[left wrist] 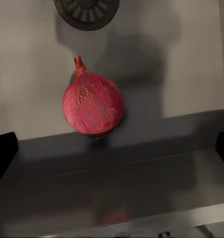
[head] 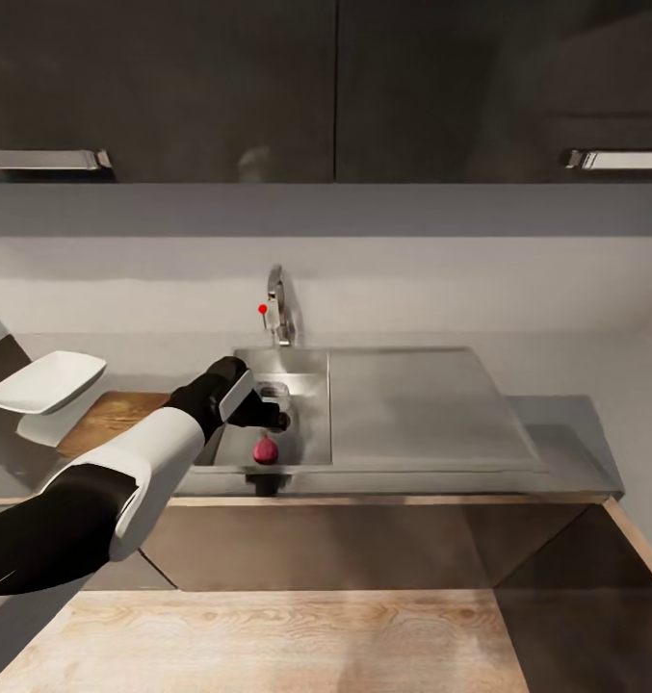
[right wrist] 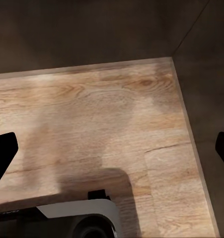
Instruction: In the kitchen, take the Vidalia onion out of the sink, dice it on the chopping board with the paring knife, put the diced onion into the bowl on the countertop, then place both the paring knife and the chopping board into the sink.
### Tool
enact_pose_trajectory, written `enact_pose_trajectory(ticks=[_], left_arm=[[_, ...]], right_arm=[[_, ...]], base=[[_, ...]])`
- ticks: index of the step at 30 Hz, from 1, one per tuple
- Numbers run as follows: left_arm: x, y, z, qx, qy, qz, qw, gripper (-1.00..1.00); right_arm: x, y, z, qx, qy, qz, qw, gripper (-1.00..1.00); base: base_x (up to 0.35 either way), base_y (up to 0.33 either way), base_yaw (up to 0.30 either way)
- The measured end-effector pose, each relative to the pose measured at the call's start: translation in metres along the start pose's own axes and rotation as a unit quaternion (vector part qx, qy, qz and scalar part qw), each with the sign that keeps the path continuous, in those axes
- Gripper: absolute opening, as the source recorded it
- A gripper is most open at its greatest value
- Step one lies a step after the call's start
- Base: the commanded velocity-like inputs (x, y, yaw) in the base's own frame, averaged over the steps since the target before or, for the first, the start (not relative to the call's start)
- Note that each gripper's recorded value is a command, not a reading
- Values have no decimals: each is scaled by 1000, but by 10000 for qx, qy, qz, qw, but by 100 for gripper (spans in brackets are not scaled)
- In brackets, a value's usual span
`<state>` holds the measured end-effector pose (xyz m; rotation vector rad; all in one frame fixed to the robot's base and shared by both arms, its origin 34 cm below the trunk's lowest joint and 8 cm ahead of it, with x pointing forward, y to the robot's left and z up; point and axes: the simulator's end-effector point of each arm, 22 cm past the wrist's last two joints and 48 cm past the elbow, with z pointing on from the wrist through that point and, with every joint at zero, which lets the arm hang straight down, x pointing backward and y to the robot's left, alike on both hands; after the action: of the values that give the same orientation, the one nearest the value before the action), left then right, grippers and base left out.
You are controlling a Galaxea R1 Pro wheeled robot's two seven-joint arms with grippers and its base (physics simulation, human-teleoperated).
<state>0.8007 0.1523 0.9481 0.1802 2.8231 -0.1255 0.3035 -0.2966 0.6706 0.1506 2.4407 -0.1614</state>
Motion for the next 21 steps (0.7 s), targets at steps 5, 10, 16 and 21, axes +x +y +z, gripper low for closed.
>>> enact_pose_trajectory(ticks=[5,10,16,21], left_arm=[[6,0,8,12,70,-6,10000,100],[13,2,15,8,147,-23,9999,100],[16,2,18,8,172,-29,9998,100],[16,2,18,8,175,-30,9998,100]], right_arm=[[3,0,0,3,39,-6,10000,100],[5,0,-1,4,68,-11,10000,100],[6,0,-1,5,75,-12,10000,100],[6,-1,-1,5,76,-12,10000,100]], base=[[37,0,0],[7,0,0],[9,0,0],[103,0,0]])
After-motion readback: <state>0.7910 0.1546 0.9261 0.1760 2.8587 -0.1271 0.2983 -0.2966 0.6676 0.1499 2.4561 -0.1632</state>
